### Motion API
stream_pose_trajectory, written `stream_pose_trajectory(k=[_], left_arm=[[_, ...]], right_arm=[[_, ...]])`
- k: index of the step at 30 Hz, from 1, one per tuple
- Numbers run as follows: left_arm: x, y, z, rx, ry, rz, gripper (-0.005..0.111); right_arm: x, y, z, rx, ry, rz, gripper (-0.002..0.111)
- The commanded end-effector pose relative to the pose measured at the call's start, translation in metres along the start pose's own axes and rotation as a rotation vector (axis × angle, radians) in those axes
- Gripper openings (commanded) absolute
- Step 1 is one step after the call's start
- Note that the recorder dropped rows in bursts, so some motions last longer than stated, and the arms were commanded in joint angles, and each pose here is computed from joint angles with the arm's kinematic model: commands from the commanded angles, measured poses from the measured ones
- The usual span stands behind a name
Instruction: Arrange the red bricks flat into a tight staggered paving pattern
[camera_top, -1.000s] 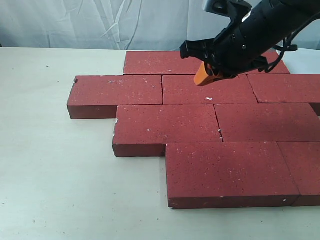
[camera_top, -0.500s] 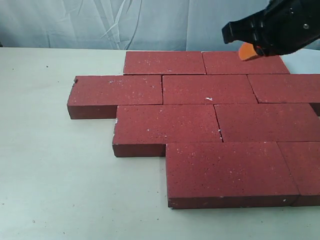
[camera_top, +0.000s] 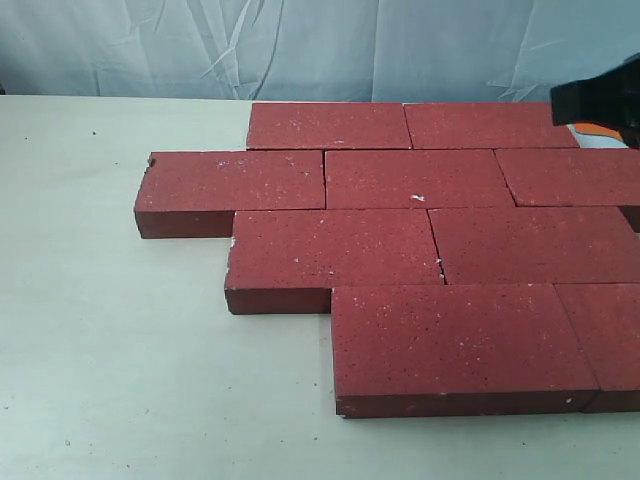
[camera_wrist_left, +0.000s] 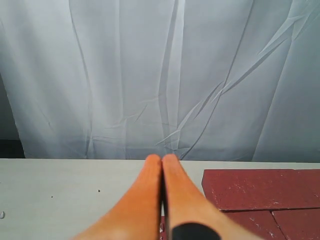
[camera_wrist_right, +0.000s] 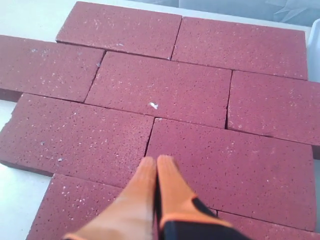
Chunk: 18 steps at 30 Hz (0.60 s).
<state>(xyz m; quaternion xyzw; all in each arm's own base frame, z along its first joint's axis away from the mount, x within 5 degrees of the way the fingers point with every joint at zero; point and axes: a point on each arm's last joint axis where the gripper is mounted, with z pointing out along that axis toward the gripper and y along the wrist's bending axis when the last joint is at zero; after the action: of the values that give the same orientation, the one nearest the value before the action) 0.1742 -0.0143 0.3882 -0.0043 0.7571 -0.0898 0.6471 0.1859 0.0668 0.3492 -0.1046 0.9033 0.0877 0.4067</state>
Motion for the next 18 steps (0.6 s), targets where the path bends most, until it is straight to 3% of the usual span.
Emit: stream_pose_trajectory(k=[1, 11, 18], left_arm=[[0.000, -0.001, -0.001, 0.002, -0.012, -0.006, 0.000], [0.000, -0.001, -0.001, 0.002, -0.012, -0.008, 0.000], [0.000, -0.001, -0.001, 0.002, -0.012, -0.008, 0.000]], right_arm=[[0.009, -0.004, -0.018, 0.020, -0.063, 0.002, -0.001], [0.050, -0.008, -0.020, 0.002, -0.166, 0.016, -0.001], [0.063, -0.010, -0.017, 0.013, -0.065, 0.023, -0.001]])
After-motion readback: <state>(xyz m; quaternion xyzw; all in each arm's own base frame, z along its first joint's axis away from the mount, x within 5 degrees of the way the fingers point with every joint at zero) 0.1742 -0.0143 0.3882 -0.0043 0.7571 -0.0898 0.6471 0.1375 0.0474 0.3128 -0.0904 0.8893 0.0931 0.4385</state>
